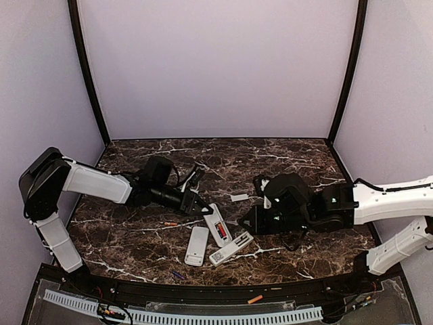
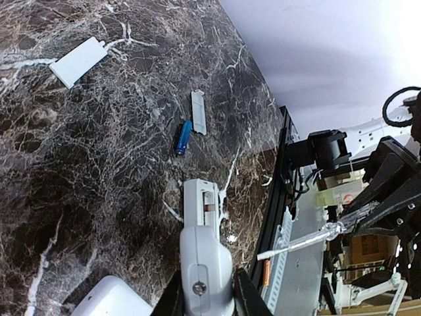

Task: Unload the batteries from the remote control
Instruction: Remove the battery from the remote control without the battery cover.

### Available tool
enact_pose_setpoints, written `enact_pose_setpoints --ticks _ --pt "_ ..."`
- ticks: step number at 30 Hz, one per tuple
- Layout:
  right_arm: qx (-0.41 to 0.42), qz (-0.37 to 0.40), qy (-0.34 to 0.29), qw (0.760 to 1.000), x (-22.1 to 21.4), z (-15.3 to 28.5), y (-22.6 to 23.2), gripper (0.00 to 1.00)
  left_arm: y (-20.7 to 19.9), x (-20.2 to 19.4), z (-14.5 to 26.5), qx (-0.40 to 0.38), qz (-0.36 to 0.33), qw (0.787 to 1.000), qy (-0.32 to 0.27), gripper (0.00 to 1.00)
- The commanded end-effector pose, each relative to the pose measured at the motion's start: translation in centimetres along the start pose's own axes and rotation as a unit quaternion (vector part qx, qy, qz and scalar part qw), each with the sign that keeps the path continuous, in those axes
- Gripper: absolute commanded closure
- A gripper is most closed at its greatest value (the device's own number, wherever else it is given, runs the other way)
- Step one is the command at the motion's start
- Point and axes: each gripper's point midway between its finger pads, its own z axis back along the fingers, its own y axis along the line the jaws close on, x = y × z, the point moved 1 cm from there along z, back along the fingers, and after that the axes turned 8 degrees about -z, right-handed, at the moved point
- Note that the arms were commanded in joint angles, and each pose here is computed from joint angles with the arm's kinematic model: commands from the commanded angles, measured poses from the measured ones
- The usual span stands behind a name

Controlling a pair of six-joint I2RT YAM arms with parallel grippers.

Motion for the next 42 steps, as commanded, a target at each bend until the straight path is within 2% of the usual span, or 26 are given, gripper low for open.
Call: enact_pose_setpoints --ticks 1,17,24,42 --pt "0.006 0.039 -0.009 0.999 -1.1 -1.0 0.8 1.0 -1.1 -0.1 0.3 0.009 -0.058 0.998 0.027 1.0" --pt "-0.034 0.123 0.002 0.992 -3.1 -2.9 -0.2 1.0 -0.6 0.1 -0.3 0.012 -0.077 0.996 0.037 1.0" --pt "-0.07 0.133 0.0 0.989 -2.9 -3.1 -1.2 1.0 -0.5 0.2 -0.3 0.015 -0.083 0.996 0.039 1.0" --pt "-0.033 0.248 0.011 0.968 -3.0 -3.2 0.7 1.0 -0.2 0.1 -0.7 0.015 -0.079 0.995 0.053 1.0"
